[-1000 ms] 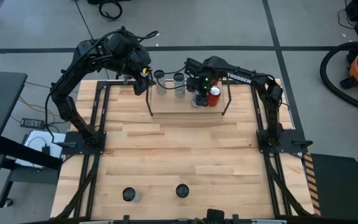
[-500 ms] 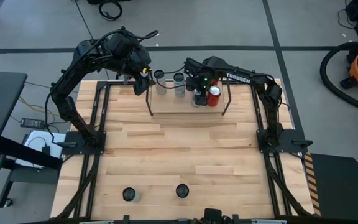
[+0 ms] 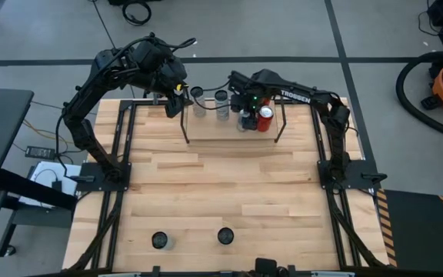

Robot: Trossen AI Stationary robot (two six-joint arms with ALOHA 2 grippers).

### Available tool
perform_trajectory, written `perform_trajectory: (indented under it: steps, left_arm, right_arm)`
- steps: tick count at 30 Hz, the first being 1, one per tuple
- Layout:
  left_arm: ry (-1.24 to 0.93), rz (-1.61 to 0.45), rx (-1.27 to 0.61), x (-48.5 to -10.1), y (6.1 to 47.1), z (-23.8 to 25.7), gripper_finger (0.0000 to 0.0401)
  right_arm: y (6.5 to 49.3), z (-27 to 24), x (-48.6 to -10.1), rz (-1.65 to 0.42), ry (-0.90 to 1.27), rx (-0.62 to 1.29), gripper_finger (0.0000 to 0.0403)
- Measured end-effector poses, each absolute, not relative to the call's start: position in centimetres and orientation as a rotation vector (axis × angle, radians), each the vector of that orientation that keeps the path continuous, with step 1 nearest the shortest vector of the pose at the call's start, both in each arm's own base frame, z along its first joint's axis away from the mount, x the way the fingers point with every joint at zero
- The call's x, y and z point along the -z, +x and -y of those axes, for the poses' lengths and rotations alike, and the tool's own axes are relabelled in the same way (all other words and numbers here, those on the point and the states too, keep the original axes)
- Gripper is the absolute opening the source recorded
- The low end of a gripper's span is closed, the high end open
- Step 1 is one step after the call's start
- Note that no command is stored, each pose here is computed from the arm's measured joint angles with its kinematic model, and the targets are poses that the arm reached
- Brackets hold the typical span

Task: Place canned beverage on shelf
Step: Put the blue soda can on the shelf aligned with the blue soda can, then put the white blue soda can on the shelf aligned with the white blue soda can

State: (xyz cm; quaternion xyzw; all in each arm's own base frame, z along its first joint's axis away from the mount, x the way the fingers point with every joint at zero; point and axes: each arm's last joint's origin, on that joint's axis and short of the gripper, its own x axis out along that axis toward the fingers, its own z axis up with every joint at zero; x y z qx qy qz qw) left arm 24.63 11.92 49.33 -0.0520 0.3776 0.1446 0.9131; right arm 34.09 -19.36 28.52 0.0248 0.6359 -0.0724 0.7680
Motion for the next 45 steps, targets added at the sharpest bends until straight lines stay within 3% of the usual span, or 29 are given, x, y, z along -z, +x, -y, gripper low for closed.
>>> perform_trajectory:
  steps: [16, 25, 34, 40, 45]
  left_arm:
    - [-0.115, -0.785, -0.299, -49.3, 24.6, -11.9, 0.0307]
    - [-0.129, -0.843, -0.291, -48.9, 24.2, -11.7, 0.0307]
    - [-0.181, -0.889, -0.301, -48.5, 23.9, -11.5, 0.0307]
    - [-0.201, -0.903, -0.267, -48.5, 24.4, -10.0, 0.0307]
    - [-0.181, -0.910, -0.214, -48.4, 25.3, -7.5, 0.0307]
  right_arm:
    - [31.7, 14.9, -35.4, -1.171, 0.053, 0.144, 0.0323]
    - [32.3, 12.7, -35.6, -1.172, 0.027, 0.081, 0.0329]
    - [32.9, 10.5, -35.6, -1.182, 0.019, 0.028, 0.0372]
    - [33.2, 8.2, -35.6, -1.156, 0.225, -0.174, 0.0393]
    - [33.6, 5.6, -35.7, -1.148, 0.244, -0.342, 0.0396]
